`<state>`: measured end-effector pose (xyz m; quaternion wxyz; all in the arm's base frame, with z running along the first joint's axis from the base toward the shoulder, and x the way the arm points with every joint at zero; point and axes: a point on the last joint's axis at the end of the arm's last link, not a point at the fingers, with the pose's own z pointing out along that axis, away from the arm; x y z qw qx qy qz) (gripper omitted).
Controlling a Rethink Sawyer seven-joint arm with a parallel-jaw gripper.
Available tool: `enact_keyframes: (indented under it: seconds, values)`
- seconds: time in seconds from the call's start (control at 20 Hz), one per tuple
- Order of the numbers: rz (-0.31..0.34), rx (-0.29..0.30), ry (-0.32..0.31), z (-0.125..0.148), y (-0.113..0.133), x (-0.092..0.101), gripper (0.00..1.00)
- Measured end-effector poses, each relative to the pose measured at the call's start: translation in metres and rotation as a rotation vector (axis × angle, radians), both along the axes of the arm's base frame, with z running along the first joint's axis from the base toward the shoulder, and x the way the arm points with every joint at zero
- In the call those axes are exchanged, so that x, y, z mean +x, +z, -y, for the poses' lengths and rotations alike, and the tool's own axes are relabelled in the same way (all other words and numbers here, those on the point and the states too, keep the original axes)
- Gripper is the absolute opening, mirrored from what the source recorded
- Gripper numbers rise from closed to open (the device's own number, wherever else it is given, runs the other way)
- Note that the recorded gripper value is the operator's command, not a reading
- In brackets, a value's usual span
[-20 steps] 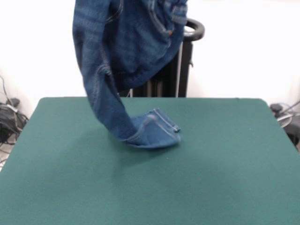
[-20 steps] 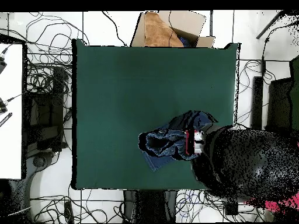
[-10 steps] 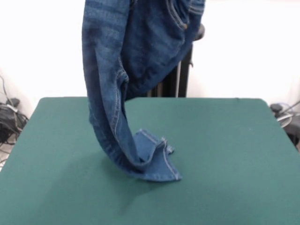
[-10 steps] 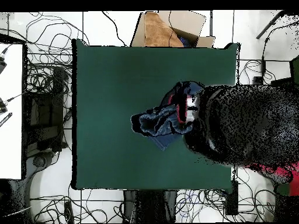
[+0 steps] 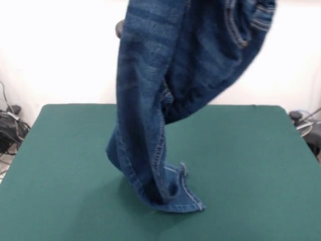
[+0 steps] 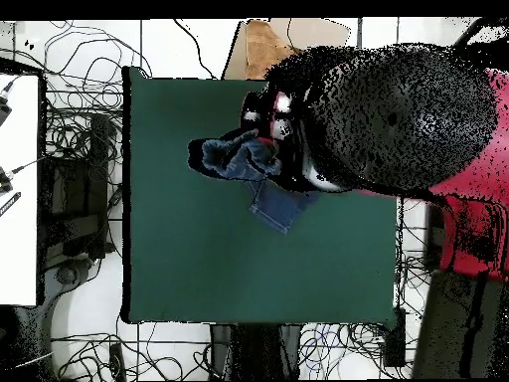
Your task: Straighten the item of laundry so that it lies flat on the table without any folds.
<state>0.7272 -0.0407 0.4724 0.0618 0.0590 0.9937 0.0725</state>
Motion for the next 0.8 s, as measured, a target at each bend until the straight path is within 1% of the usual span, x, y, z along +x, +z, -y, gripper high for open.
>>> enact_keyframes:
  seconds: [0.15,0.35,0.45,0.55,0.7,0.8]
  values:
    - [-0.012,0.013,-0.030,-0.008,0.006,0.008,0.00]
    - [-0.053,0.023,-0.070,-0.019,0.023,0.021,0.00]
    - [-0.064,0.028,-0.076,-0.021,0.029,0.025,0.00]
    - [-0.077,0.038,-0.084,-0.023,0.041,0.032,0.00]
    - [-0.079,0.044,-0.087,-0.023,0.049,0.037,0.00]
    - [-0.075,0.051,-0.087,-0.024,0.059,0.045,0.00]
